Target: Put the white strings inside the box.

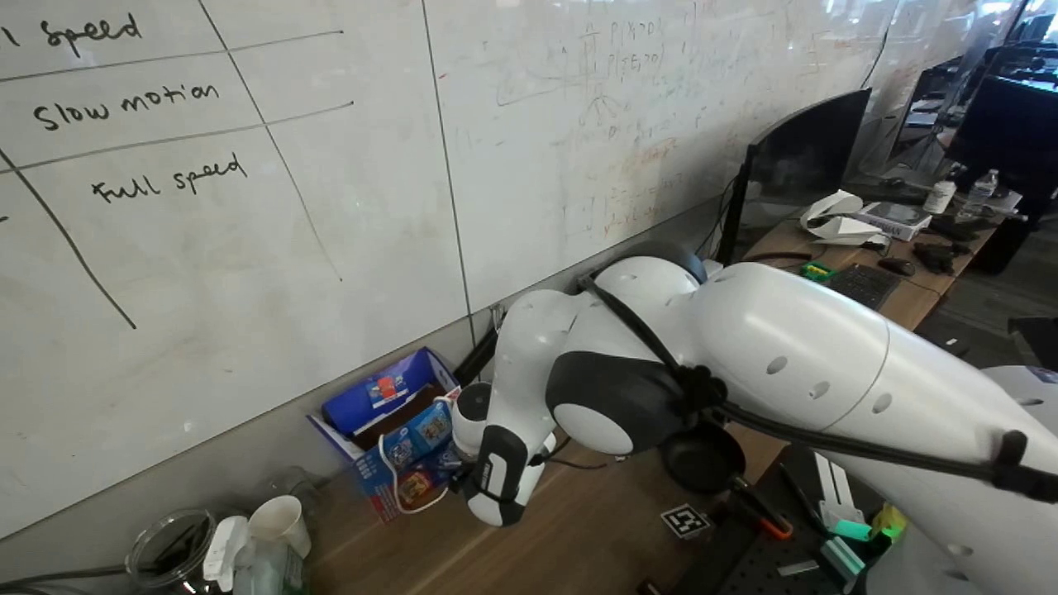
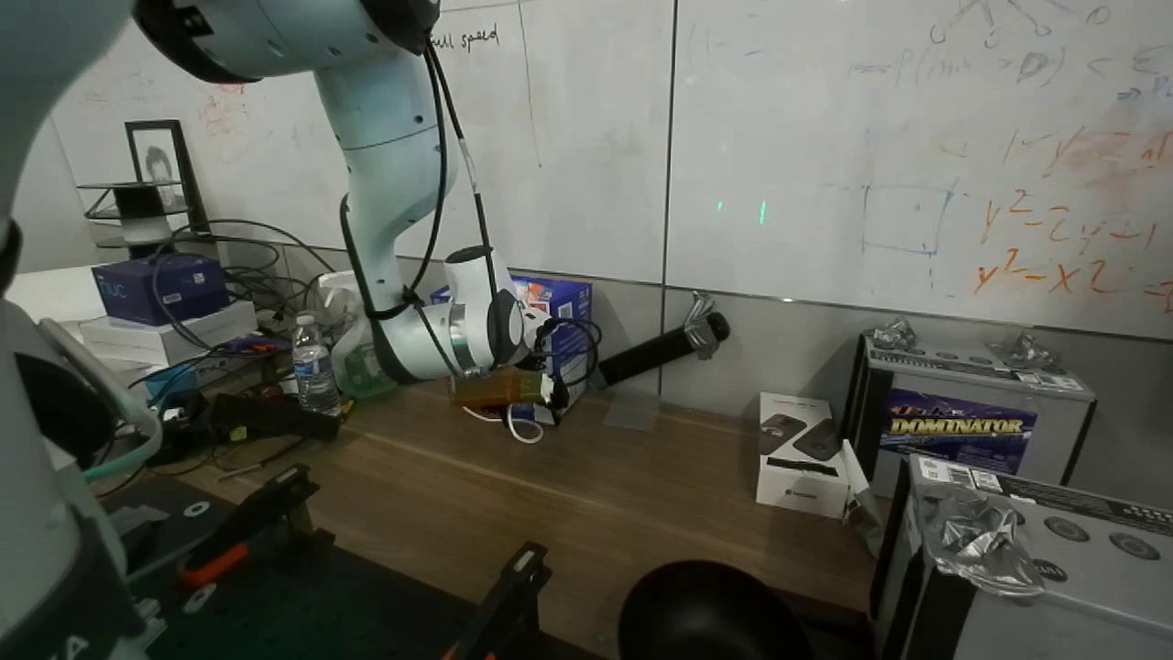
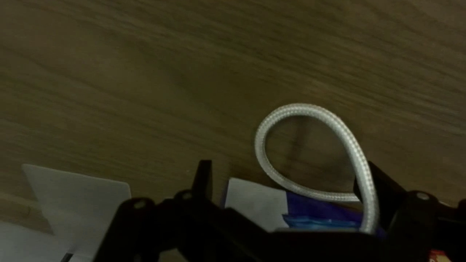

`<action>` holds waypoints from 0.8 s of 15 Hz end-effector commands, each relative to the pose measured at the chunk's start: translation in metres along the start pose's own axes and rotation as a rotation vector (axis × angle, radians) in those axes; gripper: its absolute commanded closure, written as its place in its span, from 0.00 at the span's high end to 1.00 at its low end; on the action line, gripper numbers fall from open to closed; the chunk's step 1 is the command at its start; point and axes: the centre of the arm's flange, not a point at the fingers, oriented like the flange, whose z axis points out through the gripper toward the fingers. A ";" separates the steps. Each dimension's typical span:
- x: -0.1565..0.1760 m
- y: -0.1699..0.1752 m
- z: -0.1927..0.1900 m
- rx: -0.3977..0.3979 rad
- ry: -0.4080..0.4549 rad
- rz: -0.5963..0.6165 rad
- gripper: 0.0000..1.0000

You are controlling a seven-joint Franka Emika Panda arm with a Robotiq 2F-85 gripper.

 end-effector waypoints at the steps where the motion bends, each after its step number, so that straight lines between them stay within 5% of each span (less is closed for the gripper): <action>1: 0.000 -0.004 -0.014 -0.035 0.050 -0.007 1.00; 6: -0.001 -0.004 -0.020 -0.076 0.070 -0.033 1.00; 7: -0.003 -0.003 -0.020 -0.085 0.070 -0.040 0.79; 12: -0.006 -0.003 -0.024 -0.124 0.067 -0.061 0.42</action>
